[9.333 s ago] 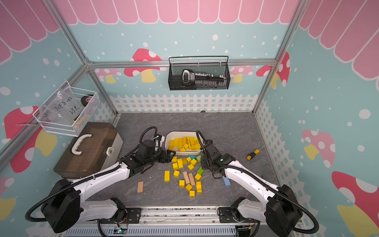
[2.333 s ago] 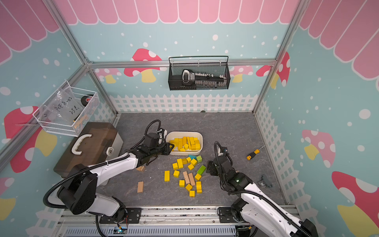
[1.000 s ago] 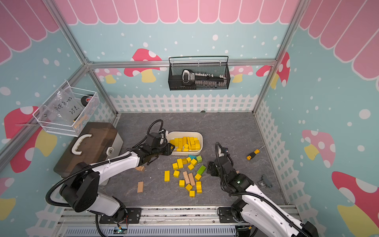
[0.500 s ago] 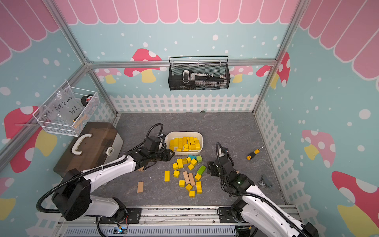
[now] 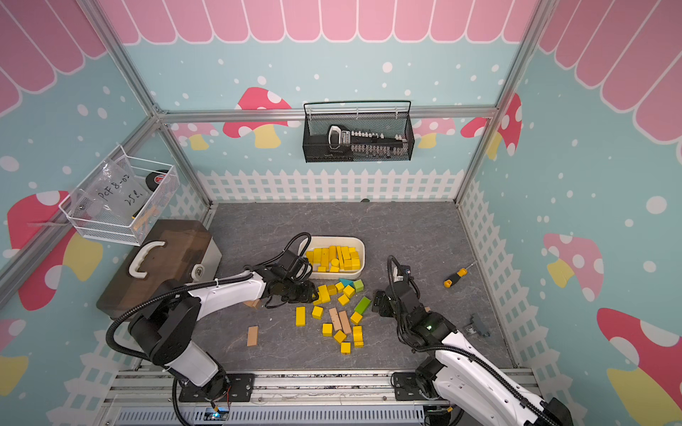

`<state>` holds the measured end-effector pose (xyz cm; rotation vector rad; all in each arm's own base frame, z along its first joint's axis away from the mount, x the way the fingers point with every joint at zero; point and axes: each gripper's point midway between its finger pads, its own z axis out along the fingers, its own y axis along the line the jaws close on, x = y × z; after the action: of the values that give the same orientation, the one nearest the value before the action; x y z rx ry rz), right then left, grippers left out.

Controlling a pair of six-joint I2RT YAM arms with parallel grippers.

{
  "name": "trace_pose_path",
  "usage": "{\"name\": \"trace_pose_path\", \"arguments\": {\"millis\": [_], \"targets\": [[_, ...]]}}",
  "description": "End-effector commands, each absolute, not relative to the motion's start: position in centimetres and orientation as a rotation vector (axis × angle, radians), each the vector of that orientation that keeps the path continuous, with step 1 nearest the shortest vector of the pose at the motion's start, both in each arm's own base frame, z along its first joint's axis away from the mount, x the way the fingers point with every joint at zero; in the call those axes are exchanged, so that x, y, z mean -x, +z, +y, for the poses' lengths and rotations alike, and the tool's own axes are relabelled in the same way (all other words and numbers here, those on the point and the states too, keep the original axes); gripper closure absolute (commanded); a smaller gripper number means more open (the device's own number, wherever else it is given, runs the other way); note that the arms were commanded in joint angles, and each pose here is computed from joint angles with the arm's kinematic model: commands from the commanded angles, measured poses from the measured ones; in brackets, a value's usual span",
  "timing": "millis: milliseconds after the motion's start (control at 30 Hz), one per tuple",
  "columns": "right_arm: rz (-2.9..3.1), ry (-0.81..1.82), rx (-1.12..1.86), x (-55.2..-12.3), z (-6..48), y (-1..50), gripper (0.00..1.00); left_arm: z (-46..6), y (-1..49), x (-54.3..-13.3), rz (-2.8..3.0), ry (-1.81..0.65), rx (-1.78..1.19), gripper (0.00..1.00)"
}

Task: Pick out the yellow building blocks
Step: Pick up the building block from the center of the board.

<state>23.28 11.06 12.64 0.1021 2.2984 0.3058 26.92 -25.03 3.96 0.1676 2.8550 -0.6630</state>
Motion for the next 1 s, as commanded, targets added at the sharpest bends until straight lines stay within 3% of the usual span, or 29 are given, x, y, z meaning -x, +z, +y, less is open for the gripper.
{"name": "trace_pose_path", "arguments": {"millis": [0,333,600,967], "targets": [[2.309,0.293,-0.127,-23.1,10.6,12.1,0.08,-25.1,3.4,-26.5,2.906,-0.637,-0.158,0.52],[2.307,0.296,-0.125,-23.1,10.7,12.2,0.08,-25.8,3.1,-27.8,2.906,-0.595,-0.165,0.53],[2.312,0.297,-0.118,-23.2,10.8,12.1,0.08,-24.0,2.7,-28.3,2.920,-0.420,-0.111,0.53],[2.297,0.311,-0.125,-23.0,10.6,12.2,0.08,-21.4,3.1,-28.6,2.905,-0.388,0.006,0.55]]}}
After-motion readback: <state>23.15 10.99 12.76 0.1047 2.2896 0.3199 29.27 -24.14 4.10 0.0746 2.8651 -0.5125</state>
